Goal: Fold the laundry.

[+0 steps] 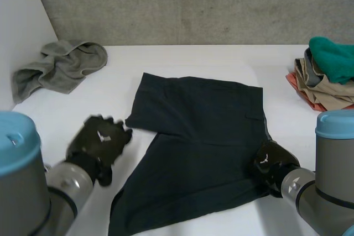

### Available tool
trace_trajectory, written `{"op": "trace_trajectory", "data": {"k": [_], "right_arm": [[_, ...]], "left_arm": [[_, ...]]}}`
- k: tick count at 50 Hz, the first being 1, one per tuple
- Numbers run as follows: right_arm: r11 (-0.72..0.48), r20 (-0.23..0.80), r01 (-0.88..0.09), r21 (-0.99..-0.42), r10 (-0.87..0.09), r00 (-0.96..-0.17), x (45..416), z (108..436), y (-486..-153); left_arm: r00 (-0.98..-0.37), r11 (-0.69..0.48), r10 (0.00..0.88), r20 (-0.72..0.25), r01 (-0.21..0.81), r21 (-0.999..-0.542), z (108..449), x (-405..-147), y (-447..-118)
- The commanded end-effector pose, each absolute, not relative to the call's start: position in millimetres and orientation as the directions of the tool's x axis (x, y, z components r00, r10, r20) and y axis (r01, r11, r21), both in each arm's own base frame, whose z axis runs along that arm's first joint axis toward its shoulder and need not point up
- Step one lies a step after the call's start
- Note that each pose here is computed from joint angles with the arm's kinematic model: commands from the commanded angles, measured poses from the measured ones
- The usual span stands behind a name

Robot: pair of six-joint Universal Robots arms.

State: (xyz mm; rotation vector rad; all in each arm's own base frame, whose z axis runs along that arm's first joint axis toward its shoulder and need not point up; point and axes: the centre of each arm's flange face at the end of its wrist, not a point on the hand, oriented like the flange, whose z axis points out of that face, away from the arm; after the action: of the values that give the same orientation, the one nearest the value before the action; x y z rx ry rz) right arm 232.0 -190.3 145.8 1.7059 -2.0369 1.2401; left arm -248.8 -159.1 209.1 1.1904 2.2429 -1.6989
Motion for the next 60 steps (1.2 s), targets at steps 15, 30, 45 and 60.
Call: {"op": "trace_trajectory", "data": {"k": [15, 30, 45, 60], "right_arm": [[-0.013, 0.613, -0.845, -0.534, -0.695, -0.376, 237, 143, -197], [-0.007, 0.610, -0.846, -0.533, -0.696, -0.379, 236, 142, -197], [0.001, 0.603, -0.849, -0.529, -0.703, -0.376, 234, 139, -194], [0.002, 0.602, -0.850, -0.526, -0.706, -0.374, 233, 138, -193]], "left_arm": [[-0.741, 0.216, 0.625, -0.245, 0.465, -0.858, 143, -261, -215], [-0.666, 0.177, 0.720, -0.195, 0.448, -0.876, 136, -301, -185], [-0.642, 0.152, 0.732, -0.228, 0.479, -0.864, 124, -323, -172], [-0.734, 0.125, 0.611, -0.297, 0.460, -0.879, 128, -318, -190]]}}
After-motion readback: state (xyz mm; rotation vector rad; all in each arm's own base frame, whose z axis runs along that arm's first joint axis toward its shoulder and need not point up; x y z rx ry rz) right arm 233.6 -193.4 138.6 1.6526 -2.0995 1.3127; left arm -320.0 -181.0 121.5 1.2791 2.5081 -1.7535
